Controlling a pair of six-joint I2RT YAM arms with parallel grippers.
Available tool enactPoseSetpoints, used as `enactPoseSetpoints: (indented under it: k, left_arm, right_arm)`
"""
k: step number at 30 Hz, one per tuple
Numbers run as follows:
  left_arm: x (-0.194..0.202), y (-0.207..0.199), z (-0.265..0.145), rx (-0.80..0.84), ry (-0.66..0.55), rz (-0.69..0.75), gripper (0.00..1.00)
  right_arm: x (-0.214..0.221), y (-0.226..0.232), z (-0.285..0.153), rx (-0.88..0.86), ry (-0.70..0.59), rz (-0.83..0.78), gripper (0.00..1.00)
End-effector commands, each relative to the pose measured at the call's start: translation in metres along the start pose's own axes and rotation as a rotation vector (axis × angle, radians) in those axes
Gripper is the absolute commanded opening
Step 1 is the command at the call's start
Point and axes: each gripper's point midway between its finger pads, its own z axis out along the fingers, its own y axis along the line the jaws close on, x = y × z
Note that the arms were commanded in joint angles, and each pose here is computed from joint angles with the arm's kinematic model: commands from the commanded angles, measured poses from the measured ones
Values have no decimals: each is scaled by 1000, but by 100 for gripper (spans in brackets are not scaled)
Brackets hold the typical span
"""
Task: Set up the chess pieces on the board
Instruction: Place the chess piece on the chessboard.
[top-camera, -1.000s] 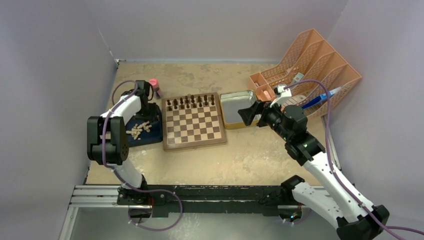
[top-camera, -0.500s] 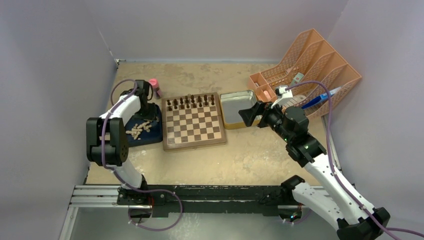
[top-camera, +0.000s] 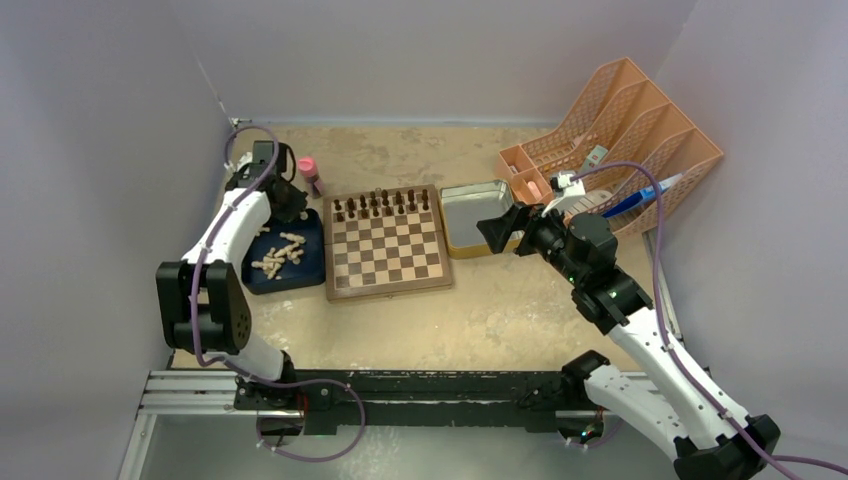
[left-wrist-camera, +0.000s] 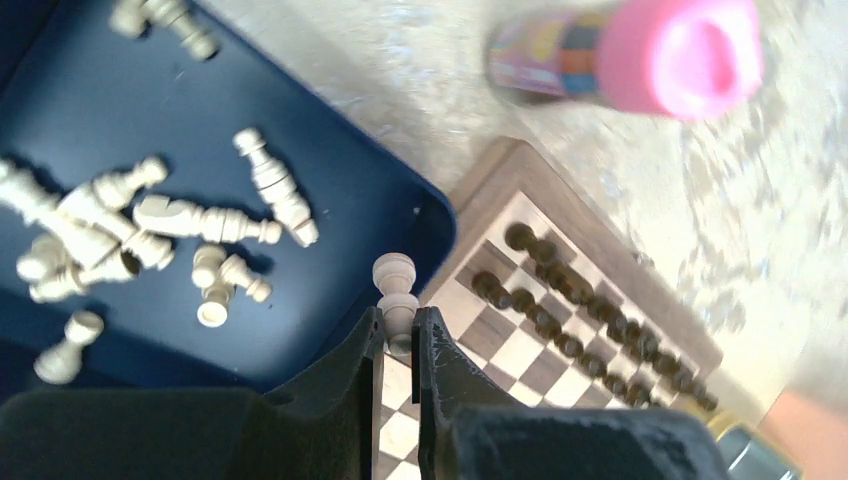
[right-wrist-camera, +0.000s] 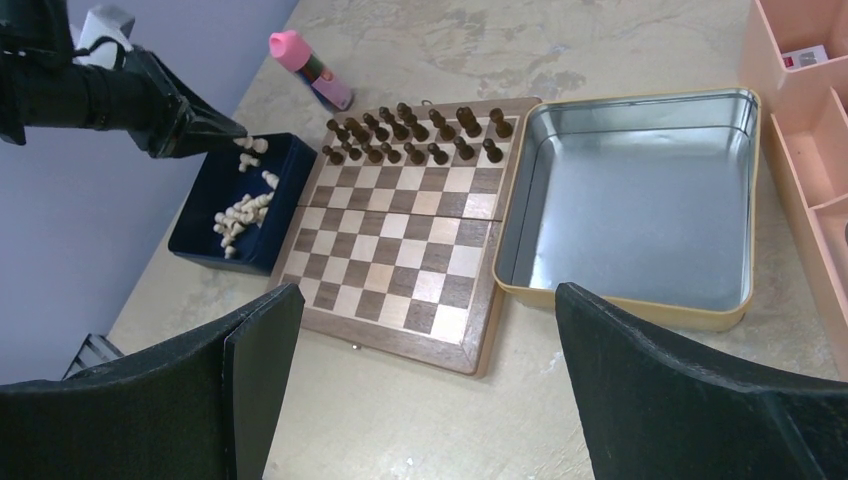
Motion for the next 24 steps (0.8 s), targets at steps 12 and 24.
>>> enactPoseSetpoints:
  k: [12, 24]
  left_arm:
    - [73, -91, -72, 570, 146, 922, 0]
    - [183, -109, -78, 554, 317, 1272, 0]
  right_arm:
    - [-21, 11, -14, -22, -63, 7, 99]
    - [-33, 21, -29, -70, -119, -16, 99]
